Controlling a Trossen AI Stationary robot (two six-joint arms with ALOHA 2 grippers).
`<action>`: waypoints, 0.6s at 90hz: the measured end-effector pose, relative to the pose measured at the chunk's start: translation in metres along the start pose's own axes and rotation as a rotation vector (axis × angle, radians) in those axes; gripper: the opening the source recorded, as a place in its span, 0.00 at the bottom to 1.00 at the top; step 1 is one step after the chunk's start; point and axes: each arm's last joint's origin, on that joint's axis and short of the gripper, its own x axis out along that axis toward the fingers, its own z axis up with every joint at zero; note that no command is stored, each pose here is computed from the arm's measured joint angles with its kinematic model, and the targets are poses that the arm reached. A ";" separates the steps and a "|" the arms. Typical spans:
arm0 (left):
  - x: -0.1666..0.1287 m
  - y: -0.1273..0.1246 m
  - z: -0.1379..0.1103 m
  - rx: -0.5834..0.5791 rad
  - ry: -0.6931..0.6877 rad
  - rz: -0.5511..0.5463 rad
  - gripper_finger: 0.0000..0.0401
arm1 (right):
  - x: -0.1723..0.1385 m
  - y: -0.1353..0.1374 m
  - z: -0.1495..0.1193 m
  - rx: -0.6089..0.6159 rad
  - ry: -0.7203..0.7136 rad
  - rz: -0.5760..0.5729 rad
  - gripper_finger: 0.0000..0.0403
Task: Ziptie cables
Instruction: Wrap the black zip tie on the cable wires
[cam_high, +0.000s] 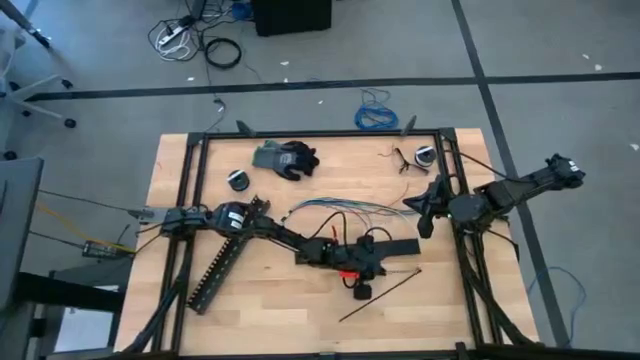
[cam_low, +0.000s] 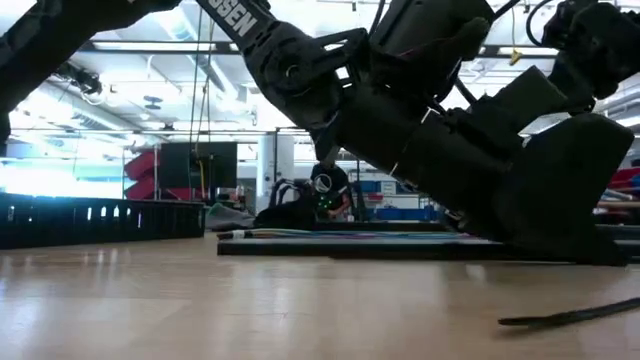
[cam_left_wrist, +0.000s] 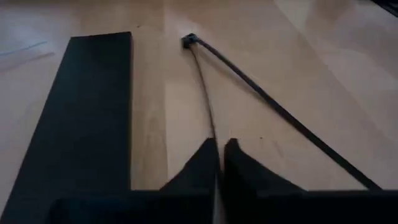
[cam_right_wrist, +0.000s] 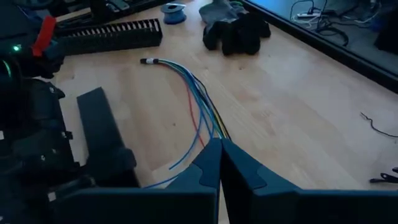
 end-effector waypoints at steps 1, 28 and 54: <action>0.000 0.000 0.000 0.001 -0.002 0.000 0.01 | 0.000 0.000 0.000 0.000 0.000 0.000 0.01; -0.018 -0.002 0.027 0.133 -0.019 0.066 0.00 | 0.000 0.002 0.004 -0.039 -0.039 0.017 0.01; -0.051 -0.007 0.060 0.230 0.048 0.147 0.00 | -0.003 0.008 0.024 -0.109 -0.228 0.003 0.01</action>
